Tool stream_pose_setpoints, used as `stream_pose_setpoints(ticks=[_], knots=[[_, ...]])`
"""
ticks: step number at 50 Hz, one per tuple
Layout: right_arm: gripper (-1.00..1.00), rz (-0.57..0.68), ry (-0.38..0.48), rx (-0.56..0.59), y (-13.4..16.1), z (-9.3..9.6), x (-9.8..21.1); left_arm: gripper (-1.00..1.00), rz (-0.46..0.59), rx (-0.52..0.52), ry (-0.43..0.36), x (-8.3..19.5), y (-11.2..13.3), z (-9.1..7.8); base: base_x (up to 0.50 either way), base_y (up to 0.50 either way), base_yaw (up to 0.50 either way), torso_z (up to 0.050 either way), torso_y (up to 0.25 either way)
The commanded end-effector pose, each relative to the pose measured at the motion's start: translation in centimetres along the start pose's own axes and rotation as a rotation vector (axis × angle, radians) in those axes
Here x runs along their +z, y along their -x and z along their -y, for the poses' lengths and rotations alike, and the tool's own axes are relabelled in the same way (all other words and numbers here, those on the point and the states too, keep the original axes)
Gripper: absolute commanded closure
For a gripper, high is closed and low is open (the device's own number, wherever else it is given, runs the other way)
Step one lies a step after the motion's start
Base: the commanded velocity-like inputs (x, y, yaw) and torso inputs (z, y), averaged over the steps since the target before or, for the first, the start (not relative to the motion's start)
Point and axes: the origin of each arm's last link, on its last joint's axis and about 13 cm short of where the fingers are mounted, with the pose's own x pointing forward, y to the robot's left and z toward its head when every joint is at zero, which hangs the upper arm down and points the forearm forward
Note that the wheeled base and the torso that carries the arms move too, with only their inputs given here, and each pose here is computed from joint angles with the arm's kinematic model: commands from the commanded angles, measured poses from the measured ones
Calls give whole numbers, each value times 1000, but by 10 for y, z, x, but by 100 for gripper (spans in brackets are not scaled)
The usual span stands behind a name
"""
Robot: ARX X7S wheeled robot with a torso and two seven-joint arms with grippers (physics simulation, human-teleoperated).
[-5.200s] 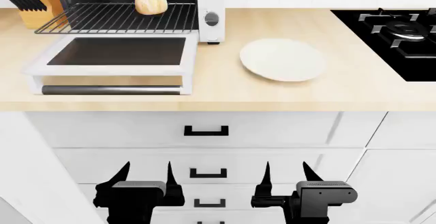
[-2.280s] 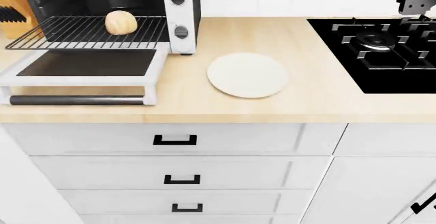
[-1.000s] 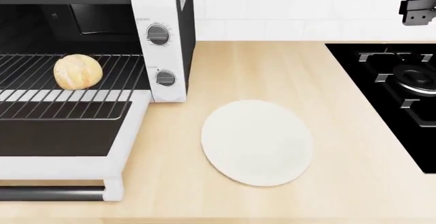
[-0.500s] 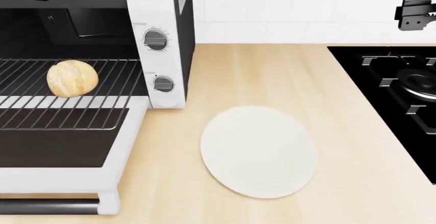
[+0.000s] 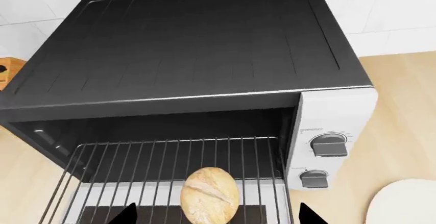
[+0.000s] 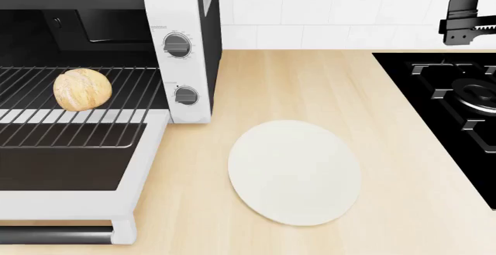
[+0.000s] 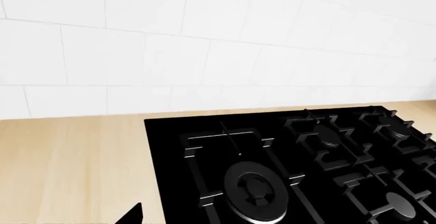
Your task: Pick the bread from the rack and place it on the plate on the counter.
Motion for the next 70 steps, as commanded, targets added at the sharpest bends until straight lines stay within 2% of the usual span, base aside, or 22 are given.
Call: stream_pose_setpoints(ticks=[1,7,16,33,49,70], knots=[[-100,-5,-3,5,-3,-2,-3,-100,-44,47,30,8,-24,0,0,0,0,0,0],[-100,-11,2,8,-6,-3,-6,-100,-71,69,24,6,-39,0,0,0,0,0,0],[-100,-18,2,7,-8,-4,-10,-100,-92,46,30,4,-56,2,0,0,0,0,0],[-100,-16,-3,11,-7,-2,-10,-100,-127,38,15,0,-70,8,0,0,0,0,0],[-100,-30,1,10,-13,-4,-16,-100,-166,54,24,-9,-92,7,0,0,0,0,0],[-100,-43,4,6,-16,-5,-23,-100,-204,52,38,-21,-105,4,0,0,0,0,0]])
